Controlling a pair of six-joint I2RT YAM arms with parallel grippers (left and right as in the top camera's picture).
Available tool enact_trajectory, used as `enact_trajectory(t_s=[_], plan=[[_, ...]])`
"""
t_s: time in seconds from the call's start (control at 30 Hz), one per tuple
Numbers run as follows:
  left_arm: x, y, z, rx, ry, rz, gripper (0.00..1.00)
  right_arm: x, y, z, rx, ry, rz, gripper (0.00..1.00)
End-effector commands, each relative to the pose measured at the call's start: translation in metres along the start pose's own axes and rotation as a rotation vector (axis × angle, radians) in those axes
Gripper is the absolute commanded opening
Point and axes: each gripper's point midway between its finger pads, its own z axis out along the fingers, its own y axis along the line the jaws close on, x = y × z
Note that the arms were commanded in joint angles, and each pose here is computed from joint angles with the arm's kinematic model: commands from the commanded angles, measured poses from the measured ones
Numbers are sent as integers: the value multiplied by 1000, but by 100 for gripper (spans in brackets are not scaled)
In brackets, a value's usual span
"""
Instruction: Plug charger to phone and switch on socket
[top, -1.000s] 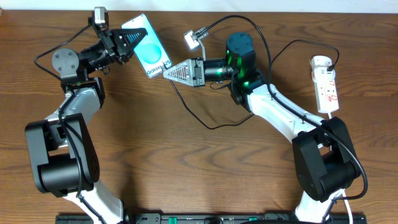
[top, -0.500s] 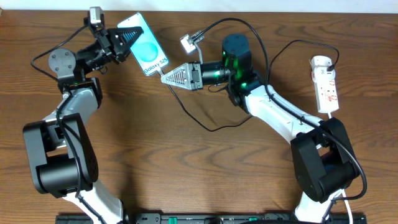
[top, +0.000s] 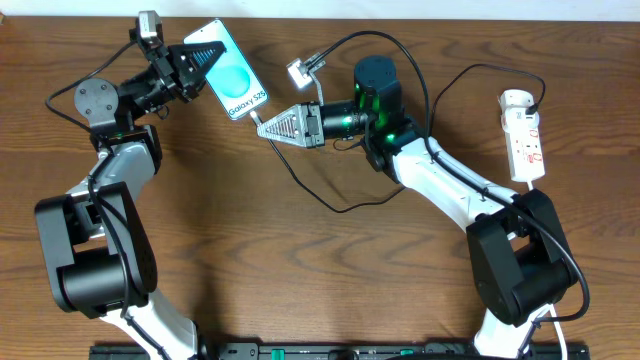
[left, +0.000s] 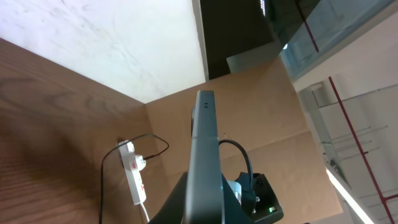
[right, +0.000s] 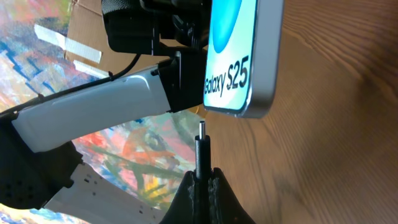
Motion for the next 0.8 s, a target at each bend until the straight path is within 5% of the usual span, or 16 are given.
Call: enact_trajectory(t_s=[0.0, 0.77], plan=[[-7, -6, 0, 9, -25, 17, 7, -1, 5, 2, -7, 8, -18, 1], [-7, -6, 0, 10, -27, 17, 7, -4, 2, 1, 11, -13, 72, 1]])
